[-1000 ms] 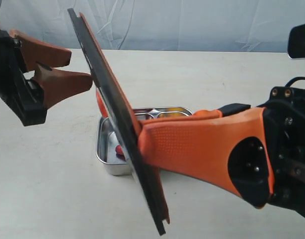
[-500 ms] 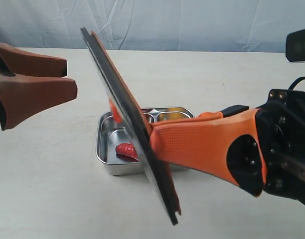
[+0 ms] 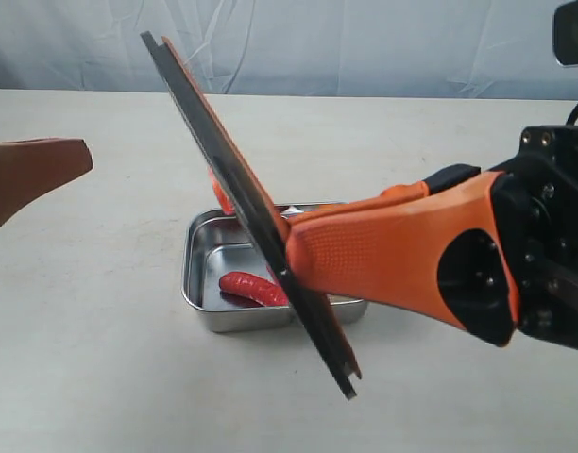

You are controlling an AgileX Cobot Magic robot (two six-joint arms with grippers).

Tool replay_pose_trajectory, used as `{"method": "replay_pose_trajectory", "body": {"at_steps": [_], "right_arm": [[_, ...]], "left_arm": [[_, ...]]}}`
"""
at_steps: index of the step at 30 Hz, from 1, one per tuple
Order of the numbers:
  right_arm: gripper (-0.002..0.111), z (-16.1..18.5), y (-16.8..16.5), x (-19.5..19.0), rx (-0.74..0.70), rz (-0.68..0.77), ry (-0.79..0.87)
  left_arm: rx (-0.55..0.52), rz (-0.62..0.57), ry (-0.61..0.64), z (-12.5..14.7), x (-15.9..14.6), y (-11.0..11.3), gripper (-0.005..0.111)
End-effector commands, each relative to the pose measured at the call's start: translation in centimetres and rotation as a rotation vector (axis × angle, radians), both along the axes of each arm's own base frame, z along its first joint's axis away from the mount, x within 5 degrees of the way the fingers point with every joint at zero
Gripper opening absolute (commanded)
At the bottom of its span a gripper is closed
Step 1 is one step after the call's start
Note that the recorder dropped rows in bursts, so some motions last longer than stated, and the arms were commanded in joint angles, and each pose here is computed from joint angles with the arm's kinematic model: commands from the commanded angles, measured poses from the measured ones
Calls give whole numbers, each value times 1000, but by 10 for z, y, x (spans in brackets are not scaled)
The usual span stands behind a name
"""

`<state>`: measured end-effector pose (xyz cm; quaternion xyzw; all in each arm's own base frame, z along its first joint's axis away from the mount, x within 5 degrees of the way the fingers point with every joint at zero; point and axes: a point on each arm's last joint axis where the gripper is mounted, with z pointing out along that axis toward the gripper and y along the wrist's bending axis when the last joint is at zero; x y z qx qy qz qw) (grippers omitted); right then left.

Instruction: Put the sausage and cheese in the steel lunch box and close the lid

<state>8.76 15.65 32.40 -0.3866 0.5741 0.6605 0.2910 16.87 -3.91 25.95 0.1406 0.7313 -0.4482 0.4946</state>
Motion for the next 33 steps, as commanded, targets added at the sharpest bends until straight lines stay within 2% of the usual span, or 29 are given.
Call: {"method": "replay_pose_trajectory", "body": {"at_steps": [1,6,13,20,23,26,31,33], "right_arm": [[-1,3,-1,-1,6,5,-12],[-1,3,-1,-1,1,7,4],[-1,2,-1,-1,-8,9,31],[-1,-1,-1,-2,-63,25,101],[-1,1,-1,-3,-147,49,91],[-1,14,0,-1,-226,56,88],[-1,29,1,1,-217,54,24],[-1,29,1,1,-216,53,22]], "left_arm": [[-22,2,8,-1,0,0,60],[-7,-13,28,-3,-2,0,60],[-79,13,82,-1,0,0,62],[42,15,-147,6,3,2,71],[54,14,-183,15,7,3,71],[98,-41,-247,25,10,-3,71],[214,-259,-303,30,3,-29,71],[295,-270,-308,27,4,-36,71]]}}
